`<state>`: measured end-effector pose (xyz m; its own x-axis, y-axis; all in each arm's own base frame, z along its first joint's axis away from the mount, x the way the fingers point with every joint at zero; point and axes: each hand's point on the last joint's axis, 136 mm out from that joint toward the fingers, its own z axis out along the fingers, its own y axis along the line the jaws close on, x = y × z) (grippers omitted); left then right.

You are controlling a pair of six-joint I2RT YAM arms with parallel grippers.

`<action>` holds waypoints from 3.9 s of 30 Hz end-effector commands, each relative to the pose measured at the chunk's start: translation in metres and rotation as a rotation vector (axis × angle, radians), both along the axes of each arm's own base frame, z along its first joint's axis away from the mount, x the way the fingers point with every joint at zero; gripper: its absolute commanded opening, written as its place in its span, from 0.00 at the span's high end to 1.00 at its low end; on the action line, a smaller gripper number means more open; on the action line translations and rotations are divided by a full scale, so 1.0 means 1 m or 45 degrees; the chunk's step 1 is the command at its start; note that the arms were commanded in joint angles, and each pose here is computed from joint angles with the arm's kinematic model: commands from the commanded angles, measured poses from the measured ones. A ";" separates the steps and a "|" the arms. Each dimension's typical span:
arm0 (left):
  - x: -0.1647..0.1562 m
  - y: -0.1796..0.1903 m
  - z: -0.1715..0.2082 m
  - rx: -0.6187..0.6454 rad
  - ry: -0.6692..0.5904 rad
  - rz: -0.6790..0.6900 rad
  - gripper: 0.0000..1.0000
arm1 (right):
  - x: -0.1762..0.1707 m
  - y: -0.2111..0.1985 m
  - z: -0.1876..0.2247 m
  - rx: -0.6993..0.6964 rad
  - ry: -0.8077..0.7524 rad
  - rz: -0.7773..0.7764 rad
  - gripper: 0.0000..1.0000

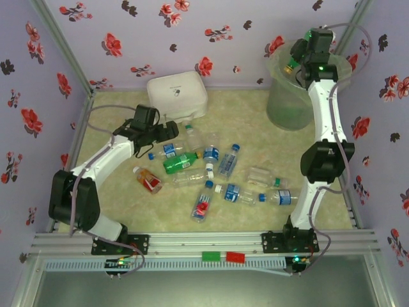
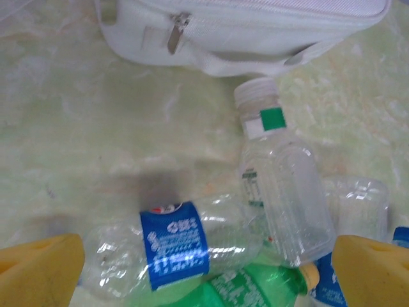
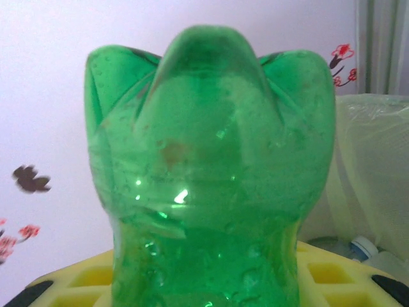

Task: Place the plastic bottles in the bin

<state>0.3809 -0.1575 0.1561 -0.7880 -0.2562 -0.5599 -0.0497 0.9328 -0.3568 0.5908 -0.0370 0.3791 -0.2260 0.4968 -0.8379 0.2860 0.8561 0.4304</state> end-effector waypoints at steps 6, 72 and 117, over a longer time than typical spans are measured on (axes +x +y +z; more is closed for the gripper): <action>-0.021 0.024 0.010 0.033 -0.031 0.077 0.00 | 0.013 -0.044 -0.023 0.063 0.020 -0.210 0.55; -0.010 0.156 0.007 -0.447 -0.170 0.680 0.00 | -0.171 0.388 -0.313 -0.343 1.049 1.094 0.17; 0.063 0.053 0.049 -0.577 -0.299 0.284 0.00 | -0.173 0.373 -0.167 -0.199 0.621 1.186 0.52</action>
